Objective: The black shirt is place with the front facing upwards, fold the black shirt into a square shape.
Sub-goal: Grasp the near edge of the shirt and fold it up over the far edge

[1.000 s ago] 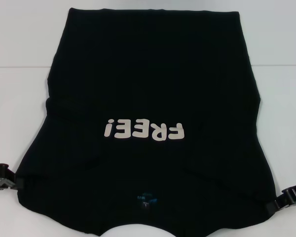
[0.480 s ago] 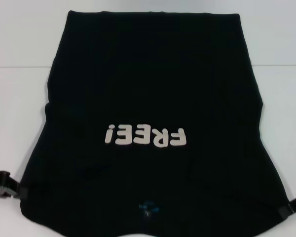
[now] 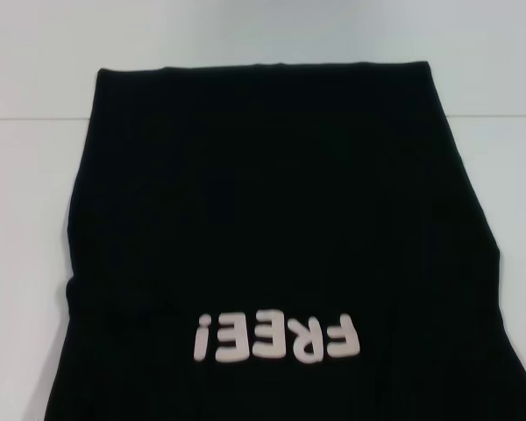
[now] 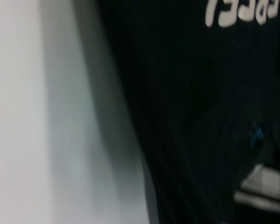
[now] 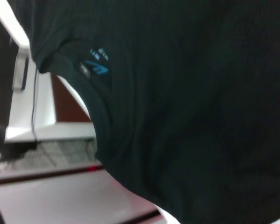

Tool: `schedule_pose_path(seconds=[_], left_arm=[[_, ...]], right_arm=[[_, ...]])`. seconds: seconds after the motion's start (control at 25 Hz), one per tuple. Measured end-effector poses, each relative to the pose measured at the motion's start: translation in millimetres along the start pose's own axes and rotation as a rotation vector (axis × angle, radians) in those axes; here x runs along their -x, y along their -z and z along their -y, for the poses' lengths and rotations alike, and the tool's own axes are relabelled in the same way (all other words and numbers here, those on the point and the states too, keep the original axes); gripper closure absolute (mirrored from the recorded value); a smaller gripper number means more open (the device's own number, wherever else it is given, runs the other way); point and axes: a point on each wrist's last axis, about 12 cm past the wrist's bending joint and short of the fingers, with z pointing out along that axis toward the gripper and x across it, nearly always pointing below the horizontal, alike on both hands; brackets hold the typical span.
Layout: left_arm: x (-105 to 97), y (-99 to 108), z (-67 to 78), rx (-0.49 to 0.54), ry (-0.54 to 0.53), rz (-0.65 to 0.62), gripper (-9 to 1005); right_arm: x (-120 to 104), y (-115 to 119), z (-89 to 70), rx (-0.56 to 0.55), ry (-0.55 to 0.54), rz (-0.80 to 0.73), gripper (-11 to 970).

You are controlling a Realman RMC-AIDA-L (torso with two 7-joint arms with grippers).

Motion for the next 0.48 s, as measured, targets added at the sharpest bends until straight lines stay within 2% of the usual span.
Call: schedule_pose_path(seconds=[0.16, 0.28, 0.4, 0.48], left_arm=[[-3, -5, 5.7, -0.031, -0.037, -0.059, 985], [2, -3, 9.7, -0.066, -0.075, -0.012, 985], [12, 8, 14.6, -0.123, -0.114, 0.132, 984], [19, 21, 15.2, -0.167, -0.123, 0.290, 984]], right_arm=[[0, -7, -2.7, 0.017, 0.028, -0.034, 914], [2, -7, -2.1, 0.024, 0.028, 0.014, 914], [5, 3, 0.2, 0.032, 0.012, 0.138, 914], [7, 15, 3.3, 0.036, -0.012, 0.258, 914]])
